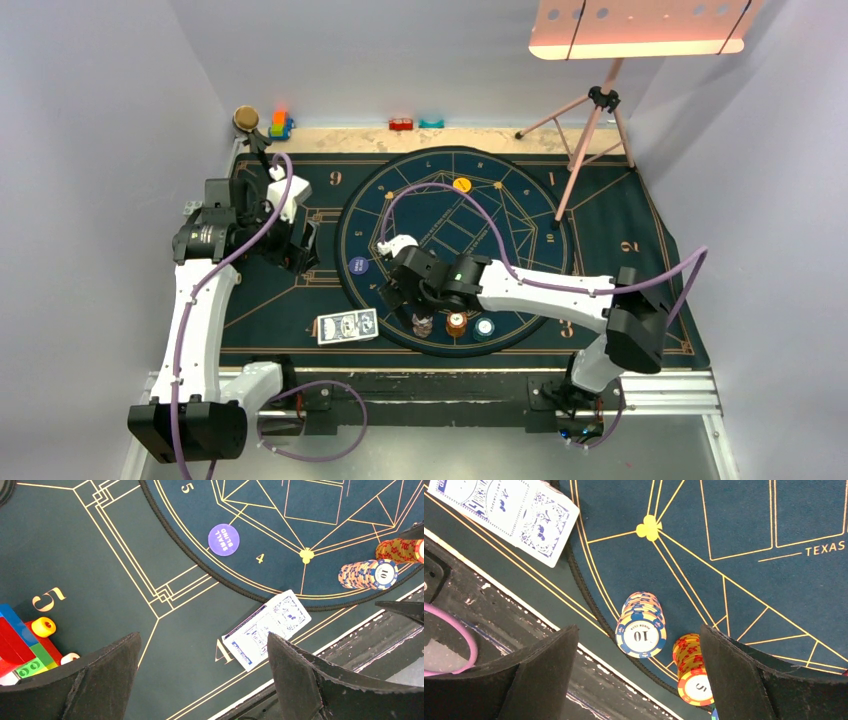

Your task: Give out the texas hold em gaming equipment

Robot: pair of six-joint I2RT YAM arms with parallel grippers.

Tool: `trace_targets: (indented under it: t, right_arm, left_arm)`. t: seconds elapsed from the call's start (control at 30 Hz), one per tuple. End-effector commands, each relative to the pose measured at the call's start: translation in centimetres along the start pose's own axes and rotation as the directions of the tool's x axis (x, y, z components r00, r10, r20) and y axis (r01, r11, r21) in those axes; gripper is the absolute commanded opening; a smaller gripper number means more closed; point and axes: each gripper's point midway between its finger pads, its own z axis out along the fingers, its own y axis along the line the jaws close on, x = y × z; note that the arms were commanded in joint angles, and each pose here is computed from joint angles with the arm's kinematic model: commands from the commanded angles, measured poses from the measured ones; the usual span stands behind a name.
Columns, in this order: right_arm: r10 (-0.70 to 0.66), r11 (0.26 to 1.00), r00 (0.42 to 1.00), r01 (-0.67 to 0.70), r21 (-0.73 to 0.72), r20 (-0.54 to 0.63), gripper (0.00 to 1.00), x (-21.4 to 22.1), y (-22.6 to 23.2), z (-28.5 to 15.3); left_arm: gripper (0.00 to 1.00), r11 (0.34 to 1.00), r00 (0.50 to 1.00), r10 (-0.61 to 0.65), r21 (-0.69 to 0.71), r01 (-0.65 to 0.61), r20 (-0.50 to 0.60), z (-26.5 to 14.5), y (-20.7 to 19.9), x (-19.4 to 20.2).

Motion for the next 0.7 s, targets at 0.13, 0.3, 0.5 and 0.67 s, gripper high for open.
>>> trace_targets:
  t: [0.13,0.3,0.5,0.67]
  right_arm:
    - [-0.032,0.999,0.999,0.031,-0.005,-0.026,0.88,1.2,0.5,1.3]
    - [-0.039,0.999,0.997,0.039,-0.005,-0.062,0.85,2.7,0.6,2.5]
    - [-0.037,0.999,0.997,0.037,0.006,-0.068,0.75,3.2,0.5,3.1]
    - [-0.032,0.999,0.997,0.033,0.01,-0.065,0.6,3.3,0.4,3.4]
  left_arm:
    - [1.0,1.0,0.999,-0.006,-0.012,0.007,0.041,-0.4,0.1,-0.9]
    - [1.0,1.0,0.999,-0.003,-0.019,0.004,0.042,-0.5,0.2,-0.9]
    - [1.0,1.0,0.999,0.001,-0.026,0.0,0.048,-0.7,0.1,-0.9]
    - [1.0,0.999,0.998,0.006,-0.035,-0.004,0.056,-0.9,0.2,-1.1]
